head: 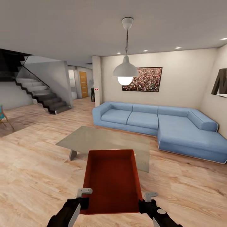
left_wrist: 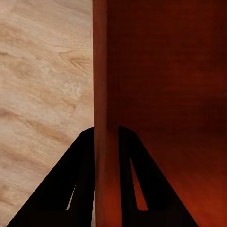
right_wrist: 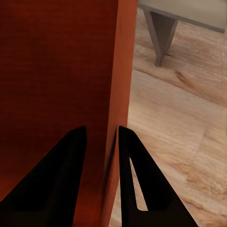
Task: Move the two storage containers from the living room to the garage. In the garage, place one container on the floor and stack the other container on top of it (either order is fine).
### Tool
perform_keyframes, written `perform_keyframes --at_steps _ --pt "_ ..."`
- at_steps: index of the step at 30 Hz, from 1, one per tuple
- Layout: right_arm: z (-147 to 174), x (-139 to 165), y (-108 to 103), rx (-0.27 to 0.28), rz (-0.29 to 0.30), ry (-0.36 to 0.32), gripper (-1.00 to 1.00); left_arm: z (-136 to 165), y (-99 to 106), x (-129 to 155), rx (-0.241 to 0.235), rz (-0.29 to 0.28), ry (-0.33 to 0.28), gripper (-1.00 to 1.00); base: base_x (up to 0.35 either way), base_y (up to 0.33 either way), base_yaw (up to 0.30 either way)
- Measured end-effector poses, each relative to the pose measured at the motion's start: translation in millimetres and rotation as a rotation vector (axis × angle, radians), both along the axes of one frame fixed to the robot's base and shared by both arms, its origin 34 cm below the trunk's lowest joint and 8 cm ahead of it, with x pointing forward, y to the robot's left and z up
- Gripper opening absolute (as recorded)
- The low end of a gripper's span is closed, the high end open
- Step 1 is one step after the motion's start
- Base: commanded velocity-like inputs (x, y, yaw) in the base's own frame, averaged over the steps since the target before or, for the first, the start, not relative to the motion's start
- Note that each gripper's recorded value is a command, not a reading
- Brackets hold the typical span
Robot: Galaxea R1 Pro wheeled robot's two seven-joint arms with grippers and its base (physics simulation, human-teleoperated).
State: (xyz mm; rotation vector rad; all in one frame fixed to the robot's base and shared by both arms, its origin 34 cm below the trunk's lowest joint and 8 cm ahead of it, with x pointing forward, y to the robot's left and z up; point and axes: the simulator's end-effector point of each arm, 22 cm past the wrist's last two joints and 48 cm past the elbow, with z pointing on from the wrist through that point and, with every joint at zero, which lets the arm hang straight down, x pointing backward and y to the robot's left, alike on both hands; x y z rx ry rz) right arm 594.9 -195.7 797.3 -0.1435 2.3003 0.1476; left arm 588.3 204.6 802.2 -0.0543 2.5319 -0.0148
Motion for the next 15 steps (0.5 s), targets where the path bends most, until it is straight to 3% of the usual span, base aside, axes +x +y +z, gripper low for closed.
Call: perform_keyframes --at_steps 15 --pt "0.1 0.1 -0.1 0.000 0.000 0.000 -1.00 0.0 -0.1 0.1 0.000 0.000 0.000 -1.00 0.000 0.000 0.294"
